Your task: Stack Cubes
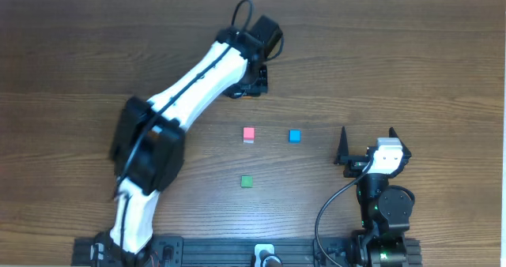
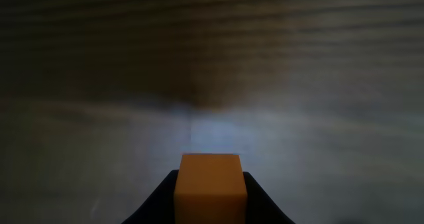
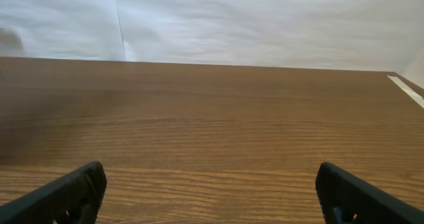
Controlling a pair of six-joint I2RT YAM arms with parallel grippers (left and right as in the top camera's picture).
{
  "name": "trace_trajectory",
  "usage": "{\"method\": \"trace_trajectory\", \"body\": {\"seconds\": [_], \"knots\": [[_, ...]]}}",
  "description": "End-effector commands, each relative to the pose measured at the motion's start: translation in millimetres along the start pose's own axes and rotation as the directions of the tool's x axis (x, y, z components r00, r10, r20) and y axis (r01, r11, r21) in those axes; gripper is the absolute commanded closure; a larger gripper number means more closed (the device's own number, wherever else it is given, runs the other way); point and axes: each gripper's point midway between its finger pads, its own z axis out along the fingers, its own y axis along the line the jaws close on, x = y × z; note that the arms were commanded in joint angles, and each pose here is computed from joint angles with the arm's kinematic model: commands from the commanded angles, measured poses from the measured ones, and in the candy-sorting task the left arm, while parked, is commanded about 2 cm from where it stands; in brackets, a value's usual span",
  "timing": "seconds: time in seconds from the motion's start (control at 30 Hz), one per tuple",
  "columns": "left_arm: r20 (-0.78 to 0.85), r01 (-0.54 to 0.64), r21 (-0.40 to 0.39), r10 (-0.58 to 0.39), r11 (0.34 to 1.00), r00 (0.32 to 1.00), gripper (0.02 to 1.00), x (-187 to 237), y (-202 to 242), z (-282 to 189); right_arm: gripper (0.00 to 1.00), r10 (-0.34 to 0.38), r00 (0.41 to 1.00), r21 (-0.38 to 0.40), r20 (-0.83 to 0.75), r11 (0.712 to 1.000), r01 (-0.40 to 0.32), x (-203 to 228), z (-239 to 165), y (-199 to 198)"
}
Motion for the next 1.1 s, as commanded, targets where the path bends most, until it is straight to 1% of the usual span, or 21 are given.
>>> {"method": "trace_trajectory", "body": {"seconds": [0.03, 0.1, 0.2, 0.27, 0.33, 0.47, 0.57, 0.8, 1.1], "knots": [[0.087, 0.003, 0.08, -0.01, 0.997, 0.996, 0.899, 17.9, -13.0, -62.7, 0.012, -0.004, 1.0, -0.014, -0.001, 1.0, 0.004, 1.9, 0.0, 2.9], [0.094, 0.023, 0.073, -0.03, 0.997, 0.995, 0.899, 42.3, -12.3, -69.7, 0.007, -0.004, 1.0, -0.014, -0.001, 1.0, 0.004, 1.9, 0.0, 2.9], [0.082, 0.026, 0.075, -0.032, 0.997, 0.996, 0.901, 71.0, -13.6, -64.8, 0.007, -0.004, 1.0, -0.014, -0.001, 1.0, 0.004, 1.9, 0.0, 2.9], [0.076, 0.015, 0.07, -0.02, 0.997, 0.997, 0.899, 84.5, -15.1, -57.4, 0.009, -0.004, 1.0, -0.014, 0.0, 1.0, 0.004, 1.8, 0.0, 2.9], [0.081, 0.009, 0.044, -0.013, 0.999, 0.997, 0.897, 92.9, -14.4, -49.5, 0.009, -0.004, 1.0, -0.014, -0.001, 1.0, 0.004, 1.9, 0.0, 2.9], [0.082, 0.003, 0.026, -0.005, 1.0, 0.997, 0.893, 95.2, -12.9, -42.4, 0.009, -0.004, 1.0, -0.014, -0.001, 1.0, 0.004, 1.9, 0.0, 2.9], [0.085, 0.027, 0.003, -0.027, 1.0, 0.996, 0.895, 93.8, -6.7, -38.2, 0.007, -0.004, 1.0, -0.014, -0.001, 1.0, 0.004, 1.9, 0.0, 2.9], [0.057, 0.047, -0.034, -0.045, 0.998, 0.997, 0.895, 98.0, -2.6, -22.1, 0.007, -0.004, 1.0, -0.014, -0.001, 1.0, 0.004, 1.9, 0.0, 2.9], [0.002, 0.069, -0.043, -0.069, 0.997, 0.998, 0.906, 99.4, 0.5, -6.3, 0.009, -0.004, 1.0, -0.014, 0.0, 1.0, 0.004, 1.8, 0.0, 2.9]]}}
